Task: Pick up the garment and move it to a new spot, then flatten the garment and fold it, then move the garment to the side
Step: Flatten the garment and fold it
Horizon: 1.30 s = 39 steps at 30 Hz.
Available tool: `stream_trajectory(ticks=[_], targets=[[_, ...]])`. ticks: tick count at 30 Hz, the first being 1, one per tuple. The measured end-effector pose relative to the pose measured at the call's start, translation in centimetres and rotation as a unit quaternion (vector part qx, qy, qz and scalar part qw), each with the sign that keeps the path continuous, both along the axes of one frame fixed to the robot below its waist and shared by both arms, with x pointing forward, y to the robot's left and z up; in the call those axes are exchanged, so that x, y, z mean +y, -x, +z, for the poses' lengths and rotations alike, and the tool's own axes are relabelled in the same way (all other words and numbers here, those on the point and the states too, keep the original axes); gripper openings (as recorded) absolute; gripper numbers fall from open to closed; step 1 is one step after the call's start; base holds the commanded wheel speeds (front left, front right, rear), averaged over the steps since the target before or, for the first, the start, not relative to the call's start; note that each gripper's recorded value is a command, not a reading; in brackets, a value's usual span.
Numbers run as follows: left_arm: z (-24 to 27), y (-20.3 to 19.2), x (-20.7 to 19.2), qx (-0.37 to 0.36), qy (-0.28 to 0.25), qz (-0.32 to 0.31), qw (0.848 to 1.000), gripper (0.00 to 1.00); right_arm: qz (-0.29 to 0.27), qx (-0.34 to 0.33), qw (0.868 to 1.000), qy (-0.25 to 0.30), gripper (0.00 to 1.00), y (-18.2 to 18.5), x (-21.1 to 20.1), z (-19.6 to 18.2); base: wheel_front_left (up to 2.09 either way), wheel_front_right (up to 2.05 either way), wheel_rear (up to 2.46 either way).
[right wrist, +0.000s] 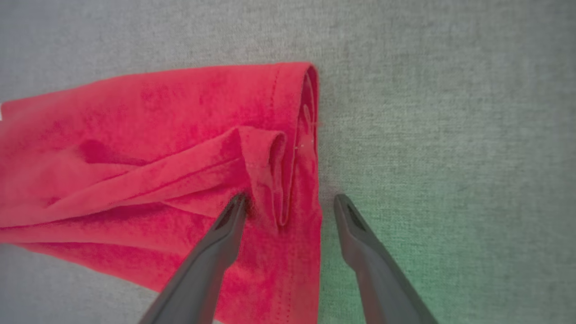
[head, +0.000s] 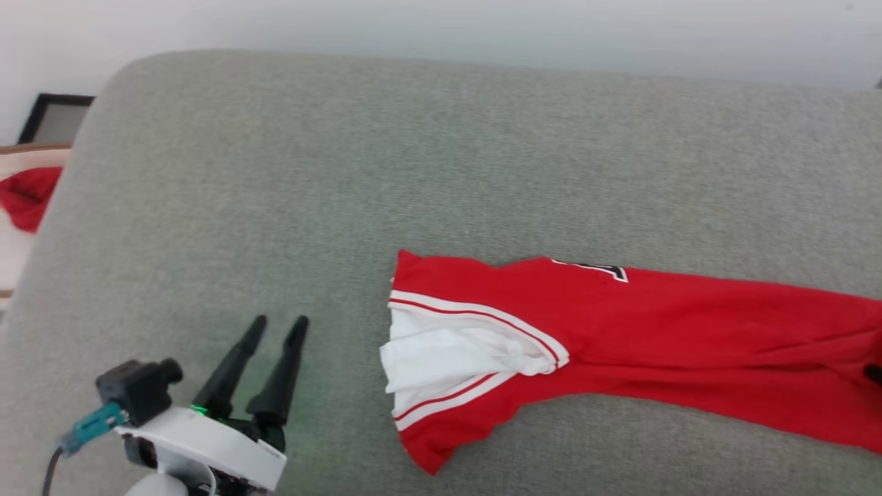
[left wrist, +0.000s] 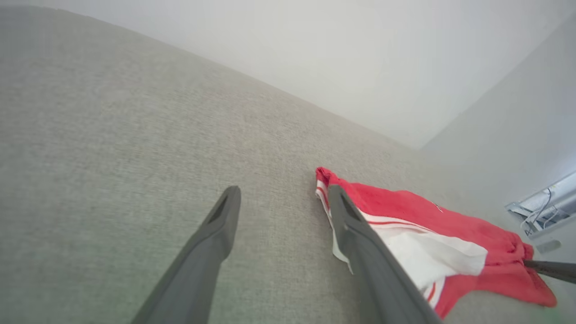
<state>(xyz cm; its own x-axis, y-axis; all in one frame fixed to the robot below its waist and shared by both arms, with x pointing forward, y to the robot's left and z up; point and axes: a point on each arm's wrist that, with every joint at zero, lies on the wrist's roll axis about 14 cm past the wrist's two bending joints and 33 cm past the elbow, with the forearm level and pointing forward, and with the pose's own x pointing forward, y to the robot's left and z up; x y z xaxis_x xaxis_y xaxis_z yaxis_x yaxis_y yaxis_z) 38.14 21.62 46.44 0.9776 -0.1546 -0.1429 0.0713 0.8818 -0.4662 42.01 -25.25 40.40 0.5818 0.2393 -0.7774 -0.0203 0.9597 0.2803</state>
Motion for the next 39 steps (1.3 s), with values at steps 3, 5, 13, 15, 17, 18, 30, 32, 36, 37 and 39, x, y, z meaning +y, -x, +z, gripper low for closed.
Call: stream_trajectory(ticks=[3,5,13,15,17,18,30,32,36,37,39], targets=[[0.5,0.3,2.1,-0.021,-0.017,0.05,0.998,1.0,0.002,0.008,1.0,0.001,1.0,-0.4,0.2,-0.2,0.0,0.0,0.0],[1.2,0.6,3.7,-0.037,-0.039,0.082,0.995,1.0,0.004,0.016,1.0,0.001,1.0,-0.7,0.3,-0.3,0.0,0.0,0.0],[4.1,1.2,6.2,-0.096,-0.139,0.123,0.978,1.0,0.018,0.036,0.999,0.004,1.0,-2.0,1.6,-0.1,0.0,0.0,0.0],[3.7,1.3,6.0,-0.093,-0.154,0.12,0.976,1.0,0.02,0.044,0.999,0.004,1.0,-2.0,1.8,-0.2,0.0,0.0,0.0],[3.4,1.3,5.9,-0.09,-0.16,0.123,0.975,1.0,0.018,0.052,0.998,0.006,1.0,-2.0,1.8,-0.5,0.0,0.0,0.0],[3.2,1.3,5.9,-0.088,-0.158,0.125,0.975,1.0,0.018,0.056,0.998,0.007,1.0,-1.9,1.8,-0.7,0.0,0.0,0.0],[1.4,0.6,5.0,-0.066,-0.163,0.116,0.978,1.0,0.0,0.069,0.998,0.009,0.0,-1.1,1.1,-1.7,0.0,0.0,0.0],[1.3,0.5,5.0,-0.065,-0.162,0.114,0.978,1.0,-0.008,0.062,0.998,0.007,0.0,-1.2,0.8,-1.6,0.0,0.0,0.0],[1.5,0.2,5.3,-0.068,-0.167,0.112,0.977,1.0,-0.031,0.045,0.998,0.012,0.0,-1.4,-0.8,-1.0,0.0,0.0,0.0],[1.6,0.0,5.3,-0.07,-0.168,0.111,0.977,1.0,-0.039,0.04,0.998,0.014,0.0,-1.6,-1.3,-0.8,0.0,0.0,0.0],[1.6,-0.1,5.3,-0.07,-0.168,0.109,0.977,1.0,-0.057,0.026,0.998,0.019,0.0,-1.9,-2.7,-0.2,0.0,0.0,0.0]])
